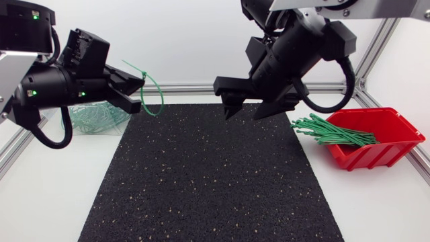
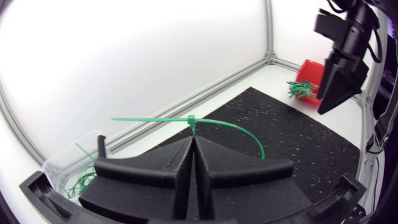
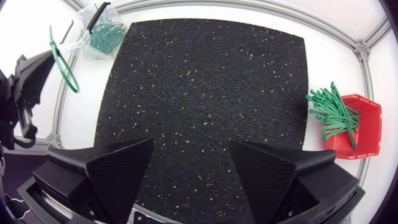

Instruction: Take a green cable tie from the red box, thread the tail through the head to close it, then place it in the transparent bin on the left.

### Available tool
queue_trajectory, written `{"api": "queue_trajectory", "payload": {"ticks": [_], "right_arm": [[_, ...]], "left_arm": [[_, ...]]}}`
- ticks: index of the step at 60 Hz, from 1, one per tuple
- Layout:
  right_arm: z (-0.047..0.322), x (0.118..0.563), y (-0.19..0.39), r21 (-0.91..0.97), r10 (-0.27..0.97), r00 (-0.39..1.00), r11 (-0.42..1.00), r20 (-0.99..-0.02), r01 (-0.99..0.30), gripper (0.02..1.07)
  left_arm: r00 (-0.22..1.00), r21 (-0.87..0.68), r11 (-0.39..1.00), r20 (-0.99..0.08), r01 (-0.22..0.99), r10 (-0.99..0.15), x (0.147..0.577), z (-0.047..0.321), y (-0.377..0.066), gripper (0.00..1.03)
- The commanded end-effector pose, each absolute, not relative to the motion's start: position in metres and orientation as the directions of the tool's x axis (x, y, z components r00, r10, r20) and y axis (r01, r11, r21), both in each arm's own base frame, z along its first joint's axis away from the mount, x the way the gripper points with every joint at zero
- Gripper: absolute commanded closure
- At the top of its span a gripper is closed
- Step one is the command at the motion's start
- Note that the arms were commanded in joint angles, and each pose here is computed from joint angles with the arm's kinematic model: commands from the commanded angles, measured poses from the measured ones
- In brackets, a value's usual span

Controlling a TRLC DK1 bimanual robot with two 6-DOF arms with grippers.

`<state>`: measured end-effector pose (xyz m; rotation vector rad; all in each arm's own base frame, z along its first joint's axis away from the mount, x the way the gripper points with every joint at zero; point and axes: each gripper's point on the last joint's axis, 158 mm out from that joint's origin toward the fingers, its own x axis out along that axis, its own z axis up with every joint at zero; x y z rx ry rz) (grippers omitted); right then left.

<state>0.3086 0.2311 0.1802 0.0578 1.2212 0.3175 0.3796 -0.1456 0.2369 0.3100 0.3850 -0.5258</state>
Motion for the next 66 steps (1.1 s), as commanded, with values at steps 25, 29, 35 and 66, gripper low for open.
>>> {"api": "queue_trajectory", "payload": {"ticks": [25, 29, 35, 66], "right_arm": [[0.196, 0.334, 0.159, 0.121, 0.182, 0.464, 0.980, -0.867, -0.158, 0.11], [0.199, 0.330, 0.154, 0.119, 0.181, 0.471, 0.980, -0.863, -0.158, 0.11], [0.200, 0.324, 0.147, 0.115, 0.181, 0.478, 0.980, -0.859, -0.164, 0.11], [0.206, 0.316, 0.139, 0.122, 0.189, 0.496, 0.979, -0.848, -0.166, 0.10]], "left_arm": [[0.879, 0.256, 0.967, -0.458, -0.013, 0.133, 0.535, 0.294, 0.082, 1.00], [0.851, 0.232, 0.972, -0.501, -0.046, 0.160, 0.548, 0.290, 0.103, 1.00], [0.801, 0.209, 0.974, -0.566, -0.090, 0.195, 0.566, 0.273, 0.131, 1.00], [0.686, 0.222, 0.969, -0.689, -0.107, 0.234, 0.557, 0.214, 0.133, 0.03]]}}
